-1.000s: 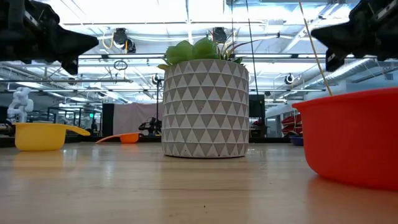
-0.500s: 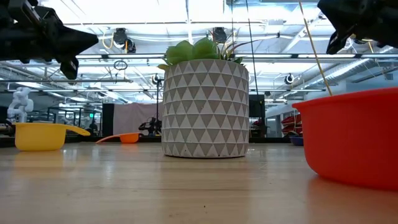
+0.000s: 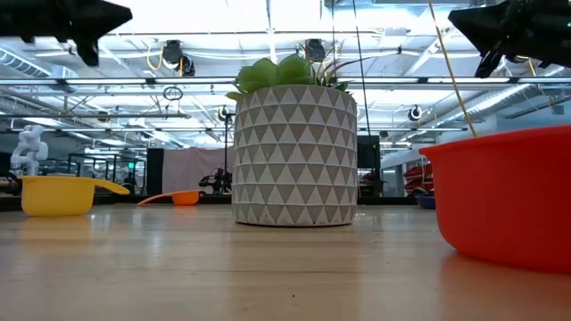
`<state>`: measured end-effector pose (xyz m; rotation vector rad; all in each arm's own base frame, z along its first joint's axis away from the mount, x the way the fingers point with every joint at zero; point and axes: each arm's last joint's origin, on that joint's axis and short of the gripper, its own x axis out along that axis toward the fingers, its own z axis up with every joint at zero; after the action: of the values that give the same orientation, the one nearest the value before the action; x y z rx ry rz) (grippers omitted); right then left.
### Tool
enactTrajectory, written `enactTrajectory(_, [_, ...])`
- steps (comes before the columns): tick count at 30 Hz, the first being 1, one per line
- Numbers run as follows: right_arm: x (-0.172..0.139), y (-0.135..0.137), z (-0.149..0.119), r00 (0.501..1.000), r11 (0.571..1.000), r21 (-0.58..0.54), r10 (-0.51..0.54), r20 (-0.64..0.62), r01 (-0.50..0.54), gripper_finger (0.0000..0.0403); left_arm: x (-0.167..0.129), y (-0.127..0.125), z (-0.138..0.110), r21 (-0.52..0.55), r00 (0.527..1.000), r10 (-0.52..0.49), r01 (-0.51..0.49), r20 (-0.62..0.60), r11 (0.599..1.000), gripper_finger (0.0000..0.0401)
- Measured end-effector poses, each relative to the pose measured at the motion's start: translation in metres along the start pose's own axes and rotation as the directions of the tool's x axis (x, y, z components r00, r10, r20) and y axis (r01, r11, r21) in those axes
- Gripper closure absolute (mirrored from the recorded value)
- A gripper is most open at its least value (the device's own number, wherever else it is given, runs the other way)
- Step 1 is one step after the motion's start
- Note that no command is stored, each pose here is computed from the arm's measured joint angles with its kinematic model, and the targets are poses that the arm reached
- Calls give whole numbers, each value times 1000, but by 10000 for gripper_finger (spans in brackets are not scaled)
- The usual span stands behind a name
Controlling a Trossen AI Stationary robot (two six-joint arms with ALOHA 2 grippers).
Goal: Nest measuring cups in basket
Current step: Stack the green measuring cup on top the yellow measuring cup
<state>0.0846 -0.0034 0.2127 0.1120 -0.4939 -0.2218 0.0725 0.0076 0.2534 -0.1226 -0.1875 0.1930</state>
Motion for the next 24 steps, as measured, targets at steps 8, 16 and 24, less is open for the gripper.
enactTrajectory(8, [0, 0, 2, 1000, 1000, -14, -5, 19, 5, 403, 21, -7, 74, 169, 911, 238, -190, -336, 967, 374])
enactTrajectory(16, [10, 2, 9, 995, 998, -65, -28, -97, 22, 400, 92, -18, 81, 409, 636, 355, -67, -685, 910, 368])
enactTrajectory(24, [38, 11, 32, 944, 988, -154, -48, -327, -3, 367, 126, -19, 58, 518, 262, 511, -49, -819, 854, 286])
